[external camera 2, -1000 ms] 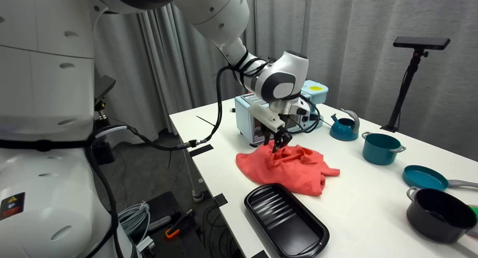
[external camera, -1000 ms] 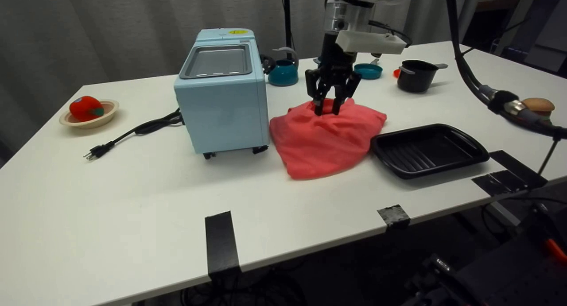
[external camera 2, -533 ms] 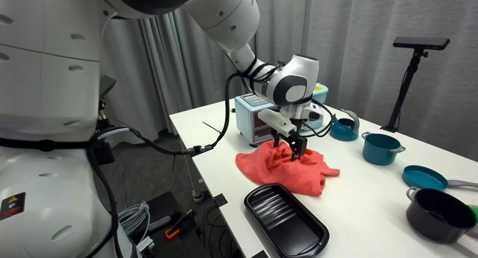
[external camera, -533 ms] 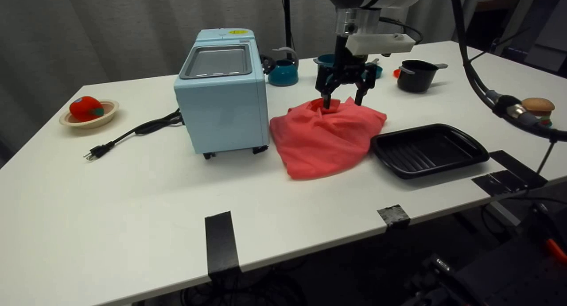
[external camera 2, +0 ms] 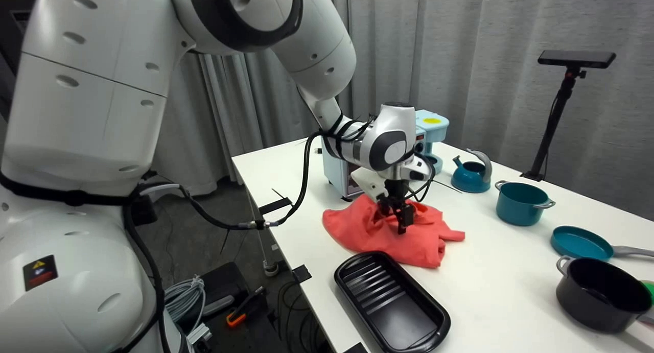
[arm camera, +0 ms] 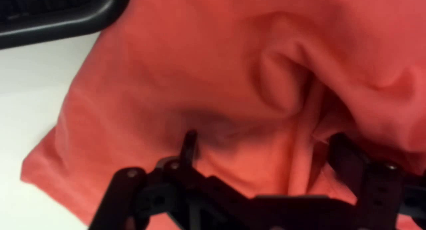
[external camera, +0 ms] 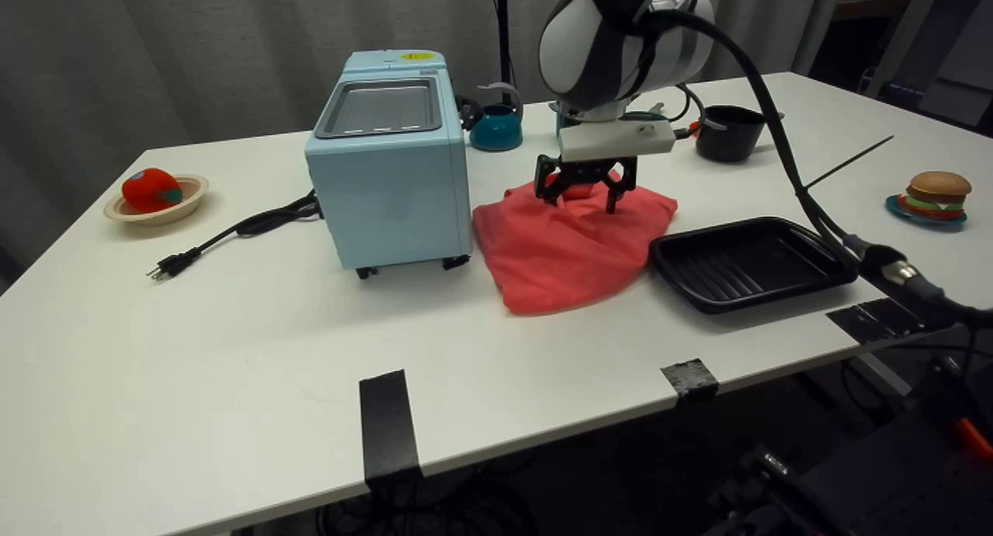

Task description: Unfold the shirt

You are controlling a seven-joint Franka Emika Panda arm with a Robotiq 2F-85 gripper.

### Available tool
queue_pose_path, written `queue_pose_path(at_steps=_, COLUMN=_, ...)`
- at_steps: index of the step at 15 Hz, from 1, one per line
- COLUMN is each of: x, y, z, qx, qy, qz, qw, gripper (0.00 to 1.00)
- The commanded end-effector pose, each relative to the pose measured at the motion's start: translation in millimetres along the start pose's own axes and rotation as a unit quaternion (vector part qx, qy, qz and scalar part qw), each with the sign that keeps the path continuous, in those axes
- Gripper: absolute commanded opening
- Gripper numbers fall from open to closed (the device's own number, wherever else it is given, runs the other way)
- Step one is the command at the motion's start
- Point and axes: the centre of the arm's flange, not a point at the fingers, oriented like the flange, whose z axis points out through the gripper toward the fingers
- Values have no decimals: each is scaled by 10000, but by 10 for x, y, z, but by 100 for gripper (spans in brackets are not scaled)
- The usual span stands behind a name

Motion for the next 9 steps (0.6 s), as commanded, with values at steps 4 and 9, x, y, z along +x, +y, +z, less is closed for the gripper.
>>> queue_pose_path(at_steps=4, x=246, y=39, z=500, qx=-615, qy=180, qz=693, qw=9955, gripper=100)
queue_pose_path(at_steps=9, x=705, y=432, z=707, qx=-944, qy=341, qz=1459, qw=9842, gripper=100)
